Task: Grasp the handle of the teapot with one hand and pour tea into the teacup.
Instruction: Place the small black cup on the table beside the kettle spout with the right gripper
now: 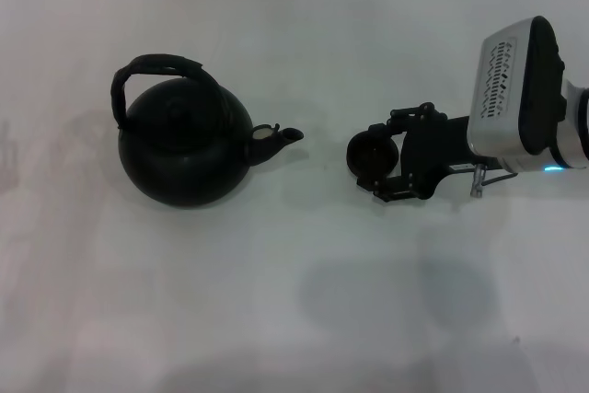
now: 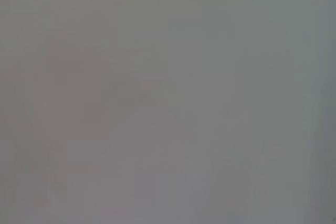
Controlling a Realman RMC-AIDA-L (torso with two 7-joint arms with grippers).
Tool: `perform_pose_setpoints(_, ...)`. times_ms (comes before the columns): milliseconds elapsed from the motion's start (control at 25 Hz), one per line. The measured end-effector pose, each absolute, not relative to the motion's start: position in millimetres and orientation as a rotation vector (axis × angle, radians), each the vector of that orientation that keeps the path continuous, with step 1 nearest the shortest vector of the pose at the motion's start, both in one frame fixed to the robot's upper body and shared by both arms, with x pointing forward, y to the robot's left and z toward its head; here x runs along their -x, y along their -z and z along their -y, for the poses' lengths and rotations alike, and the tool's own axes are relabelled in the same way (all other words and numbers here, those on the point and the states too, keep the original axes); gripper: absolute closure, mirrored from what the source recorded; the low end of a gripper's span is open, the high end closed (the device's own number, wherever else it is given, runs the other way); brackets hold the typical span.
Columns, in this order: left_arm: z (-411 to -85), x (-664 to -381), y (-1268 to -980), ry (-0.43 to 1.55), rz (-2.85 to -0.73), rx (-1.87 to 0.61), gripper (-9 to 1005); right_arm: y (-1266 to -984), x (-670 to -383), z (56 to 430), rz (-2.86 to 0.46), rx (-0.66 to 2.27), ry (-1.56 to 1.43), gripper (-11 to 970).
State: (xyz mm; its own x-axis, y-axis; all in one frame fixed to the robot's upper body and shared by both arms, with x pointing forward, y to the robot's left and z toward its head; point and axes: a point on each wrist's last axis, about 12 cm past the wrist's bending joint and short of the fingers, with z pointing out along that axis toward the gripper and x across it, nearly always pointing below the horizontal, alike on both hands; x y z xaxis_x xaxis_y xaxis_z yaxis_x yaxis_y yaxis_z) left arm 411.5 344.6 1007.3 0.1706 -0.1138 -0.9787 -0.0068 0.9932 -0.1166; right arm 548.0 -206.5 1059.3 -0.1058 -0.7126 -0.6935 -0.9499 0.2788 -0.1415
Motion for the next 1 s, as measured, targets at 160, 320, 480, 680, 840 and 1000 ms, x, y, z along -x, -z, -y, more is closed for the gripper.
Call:
perform_pose_setpoints(160, -344.6, -411.4, -1007.3, 0.076, -1.398, 0.102, 558, -1058.5, -547.0, 205.4, -1.879, 1.505, -0.453, 224)
perform_pose_setpoints(320, -344.6, -411.5, -1007.3, 0.076, -1.398, 0.102, 559, -1057.5, -546.1, 204.6, -1.878, 1.515, -0.452, 223)
perform_pose_setpoints(480, -344.3, -412.3, -1007.6, 0.077, -1.397, 0.101, 559, -1056.4, -545.6, 205.1, -1.883, 1.513, -0.455, 223)
perform_pose_setpoints(680, -344.2, -412.6, -1007.6, 0.078, -1.396, 0.1, 559, -1055.6, -545.2, 205.3, -1.886, 1.512, -0.457, 222)
perform_pose_setpoints(840, -344.3, -412.5, -1007.6, 0.075, -1.397, 0.098, 559, -1054.5, -544.1, 204.4, -1.887, 1.52, -0.46, 222)
perform_pose_setpoints(1000, -344.2, -412.5, -1007.6, 0.075, -1.397, 0.097, 559, -1052.2, -542.6, 205.0, -1.896, 1.522, -0.466, 222)
